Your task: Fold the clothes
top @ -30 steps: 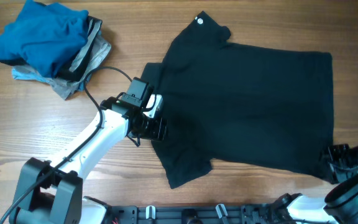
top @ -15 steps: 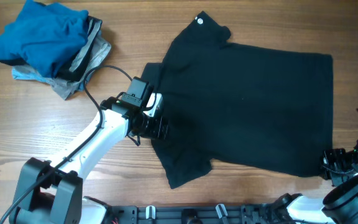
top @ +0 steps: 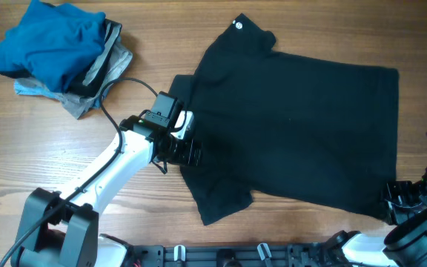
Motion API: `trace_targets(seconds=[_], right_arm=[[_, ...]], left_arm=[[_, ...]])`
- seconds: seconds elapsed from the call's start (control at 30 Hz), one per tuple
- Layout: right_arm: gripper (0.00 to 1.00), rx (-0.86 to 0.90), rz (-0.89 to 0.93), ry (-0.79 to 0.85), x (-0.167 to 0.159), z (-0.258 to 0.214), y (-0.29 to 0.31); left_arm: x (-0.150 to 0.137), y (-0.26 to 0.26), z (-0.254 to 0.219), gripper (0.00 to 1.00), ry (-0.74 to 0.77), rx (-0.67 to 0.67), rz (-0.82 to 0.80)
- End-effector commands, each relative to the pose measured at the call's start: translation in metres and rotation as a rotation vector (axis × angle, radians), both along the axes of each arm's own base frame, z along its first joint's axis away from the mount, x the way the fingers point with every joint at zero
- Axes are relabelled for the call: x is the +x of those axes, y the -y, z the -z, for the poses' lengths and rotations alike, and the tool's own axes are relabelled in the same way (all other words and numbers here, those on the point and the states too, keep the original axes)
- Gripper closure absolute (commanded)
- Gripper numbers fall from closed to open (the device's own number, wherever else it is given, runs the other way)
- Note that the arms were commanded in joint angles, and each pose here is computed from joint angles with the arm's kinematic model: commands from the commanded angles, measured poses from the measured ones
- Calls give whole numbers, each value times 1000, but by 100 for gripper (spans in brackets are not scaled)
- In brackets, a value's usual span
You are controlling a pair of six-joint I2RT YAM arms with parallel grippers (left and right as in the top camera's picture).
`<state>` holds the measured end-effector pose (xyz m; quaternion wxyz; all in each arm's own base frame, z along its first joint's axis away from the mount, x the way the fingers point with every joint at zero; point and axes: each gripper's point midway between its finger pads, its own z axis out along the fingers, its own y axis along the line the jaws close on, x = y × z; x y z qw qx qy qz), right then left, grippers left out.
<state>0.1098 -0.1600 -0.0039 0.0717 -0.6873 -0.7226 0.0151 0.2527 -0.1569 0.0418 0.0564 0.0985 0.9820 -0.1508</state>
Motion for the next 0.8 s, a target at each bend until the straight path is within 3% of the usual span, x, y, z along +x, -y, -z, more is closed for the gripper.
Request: trace_targets(seconds=[0.0, 0.1, 0.17, 0.27, 0.47, 0.7, 0.77], right_arm=[[55, -20, 28, -11, -3, -1, 2], [53, -25, 6, 47, 8, -1, 5], [56, 16, -165, 282, 48, -10, 0], [51, -74, -180, 376, 56, -42, 3], [43, -164, -53, 240, 25, -54, 7], [43, -120, 13, 71, -3, -30, 2], [47, -99, 13, 54, -5, -18, -2]], left_arm=[[1, -3, 2, 14, 4, 12, 0], [1, -3, 2, 14, 4, 12, 1], [1, -3, 2, 14, 4, 12, 1], [1, -3, 2, 13, 3, 11, 1], [1, -3, 2, 12, 4, 12, 1], [2, -3, 2, 11, 8, 10, 1], [3, -2, 1, 11, 14, 8, 1]])
